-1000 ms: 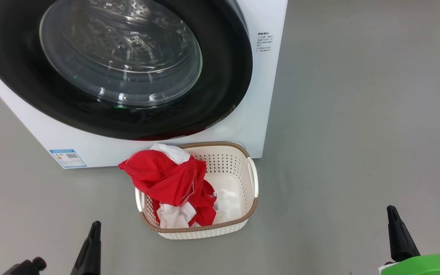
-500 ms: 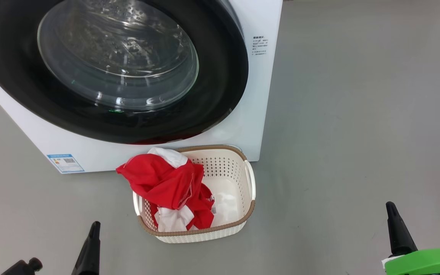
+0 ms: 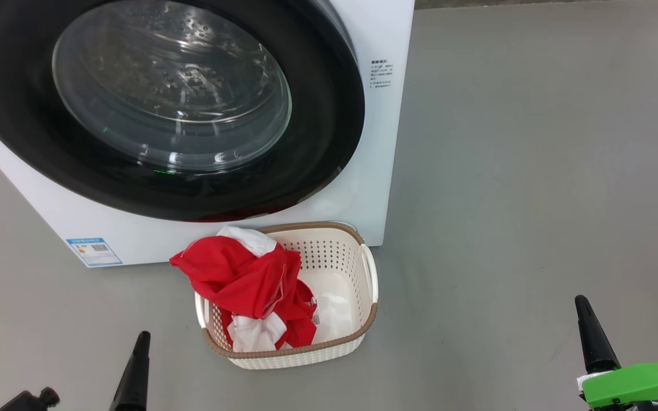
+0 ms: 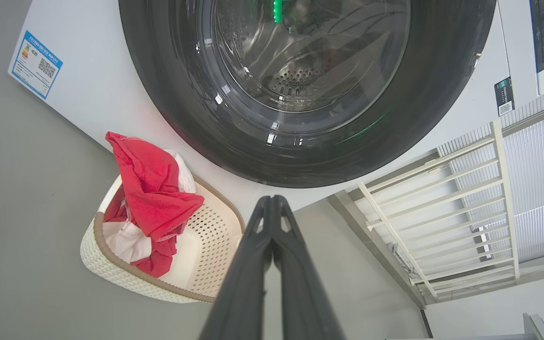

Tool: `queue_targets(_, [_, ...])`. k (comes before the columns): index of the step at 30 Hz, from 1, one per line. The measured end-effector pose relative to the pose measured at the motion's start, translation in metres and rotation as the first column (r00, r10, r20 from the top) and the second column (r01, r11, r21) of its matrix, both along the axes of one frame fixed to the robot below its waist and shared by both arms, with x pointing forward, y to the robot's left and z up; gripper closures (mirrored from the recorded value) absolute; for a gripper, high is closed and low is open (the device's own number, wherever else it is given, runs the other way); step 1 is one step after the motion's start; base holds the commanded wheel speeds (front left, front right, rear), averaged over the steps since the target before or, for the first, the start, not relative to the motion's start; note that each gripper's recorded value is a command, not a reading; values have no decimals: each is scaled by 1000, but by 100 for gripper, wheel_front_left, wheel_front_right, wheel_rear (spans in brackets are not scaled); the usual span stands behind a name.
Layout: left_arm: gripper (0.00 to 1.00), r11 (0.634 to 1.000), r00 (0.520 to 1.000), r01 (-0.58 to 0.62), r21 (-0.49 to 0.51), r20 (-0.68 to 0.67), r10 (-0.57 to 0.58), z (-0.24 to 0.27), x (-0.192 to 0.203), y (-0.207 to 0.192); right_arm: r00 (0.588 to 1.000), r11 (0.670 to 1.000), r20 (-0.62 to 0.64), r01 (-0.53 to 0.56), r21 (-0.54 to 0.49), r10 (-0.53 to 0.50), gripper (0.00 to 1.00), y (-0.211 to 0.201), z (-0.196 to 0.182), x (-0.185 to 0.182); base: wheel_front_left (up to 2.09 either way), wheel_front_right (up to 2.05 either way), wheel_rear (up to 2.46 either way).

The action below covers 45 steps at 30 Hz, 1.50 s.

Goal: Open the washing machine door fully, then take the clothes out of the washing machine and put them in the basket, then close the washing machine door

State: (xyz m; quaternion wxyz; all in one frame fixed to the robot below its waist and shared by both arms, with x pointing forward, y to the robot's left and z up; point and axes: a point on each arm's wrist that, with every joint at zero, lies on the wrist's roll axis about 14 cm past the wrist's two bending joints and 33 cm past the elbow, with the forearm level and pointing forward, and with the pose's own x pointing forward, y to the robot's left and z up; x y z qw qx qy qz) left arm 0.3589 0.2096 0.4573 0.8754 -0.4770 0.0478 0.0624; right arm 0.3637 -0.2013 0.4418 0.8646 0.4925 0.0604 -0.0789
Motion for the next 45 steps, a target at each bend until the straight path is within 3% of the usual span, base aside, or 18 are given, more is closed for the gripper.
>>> queue_targets(22, [100, 976, 1000, 2, -218, 22, 3, 8, 7, -8, 999, 979, 35, 16, 202, -23, 100, -2, 12, 4, 0, 0, 0])
queue_targets(45, [100, 902, 999, 23, -432, 48, -2, 16, 13, -17, 995, 911, 85, 11, 413, -50, 100, -3, 28, 8, 0, 0, 0])
